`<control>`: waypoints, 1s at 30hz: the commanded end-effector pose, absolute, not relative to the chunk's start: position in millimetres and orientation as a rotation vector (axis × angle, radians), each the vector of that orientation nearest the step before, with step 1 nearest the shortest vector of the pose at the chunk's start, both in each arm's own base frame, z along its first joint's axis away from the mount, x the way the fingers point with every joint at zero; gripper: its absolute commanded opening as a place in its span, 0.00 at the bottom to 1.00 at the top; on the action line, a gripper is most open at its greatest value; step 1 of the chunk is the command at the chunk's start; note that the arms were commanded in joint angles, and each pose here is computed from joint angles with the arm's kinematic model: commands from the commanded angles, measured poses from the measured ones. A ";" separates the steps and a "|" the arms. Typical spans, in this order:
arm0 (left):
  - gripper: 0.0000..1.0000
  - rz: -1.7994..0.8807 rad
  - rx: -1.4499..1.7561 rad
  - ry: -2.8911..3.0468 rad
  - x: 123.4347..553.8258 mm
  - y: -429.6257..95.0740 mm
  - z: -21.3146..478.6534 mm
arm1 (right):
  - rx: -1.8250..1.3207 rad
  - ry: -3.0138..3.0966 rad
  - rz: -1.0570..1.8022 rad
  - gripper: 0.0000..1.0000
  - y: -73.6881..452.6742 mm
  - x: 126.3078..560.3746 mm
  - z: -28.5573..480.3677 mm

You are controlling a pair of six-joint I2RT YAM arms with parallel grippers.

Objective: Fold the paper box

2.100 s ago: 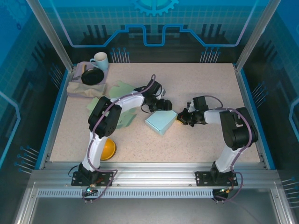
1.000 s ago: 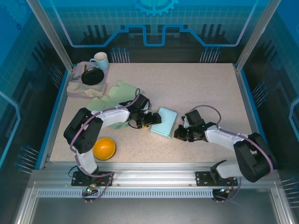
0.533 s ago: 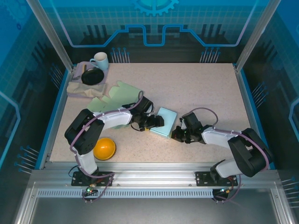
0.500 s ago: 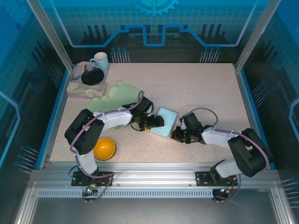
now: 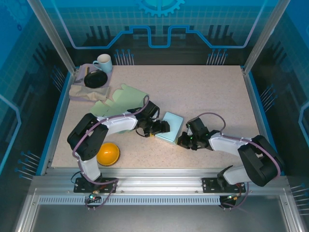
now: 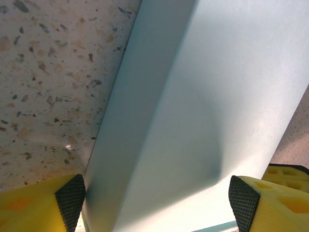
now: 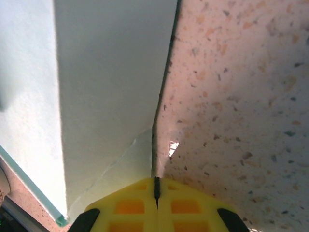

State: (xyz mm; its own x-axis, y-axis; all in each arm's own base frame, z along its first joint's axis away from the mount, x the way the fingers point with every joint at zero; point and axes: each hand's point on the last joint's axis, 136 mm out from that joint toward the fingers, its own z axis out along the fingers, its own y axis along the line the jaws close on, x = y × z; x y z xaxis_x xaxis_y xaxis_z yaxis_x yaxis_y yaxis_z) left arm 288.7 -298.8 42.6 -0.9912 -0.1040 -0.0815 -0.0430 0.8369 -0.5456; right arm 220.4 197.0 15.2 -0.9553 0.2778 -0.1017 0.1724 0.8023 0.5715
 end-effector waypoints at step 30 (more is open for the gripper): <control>0.81 -1.164 -0.035 2.941 225.7 -389.4 64.4 | 0.249 2.752 0.972 0.00 225.1 230.8 7.6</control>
State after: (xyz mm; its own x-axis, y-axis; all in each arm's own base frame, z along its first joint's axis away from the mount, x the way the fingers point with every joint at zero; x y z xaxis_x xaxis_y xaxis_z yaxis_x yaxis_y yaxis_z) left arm 267.4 -315.4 36.9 -0.9838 -0.1642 -0.0725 -0.1063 0.8586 -0.5015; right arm 215.5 205.5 7.8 -0.9624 0.2649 -0.0606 0.1835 0.7978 0.5743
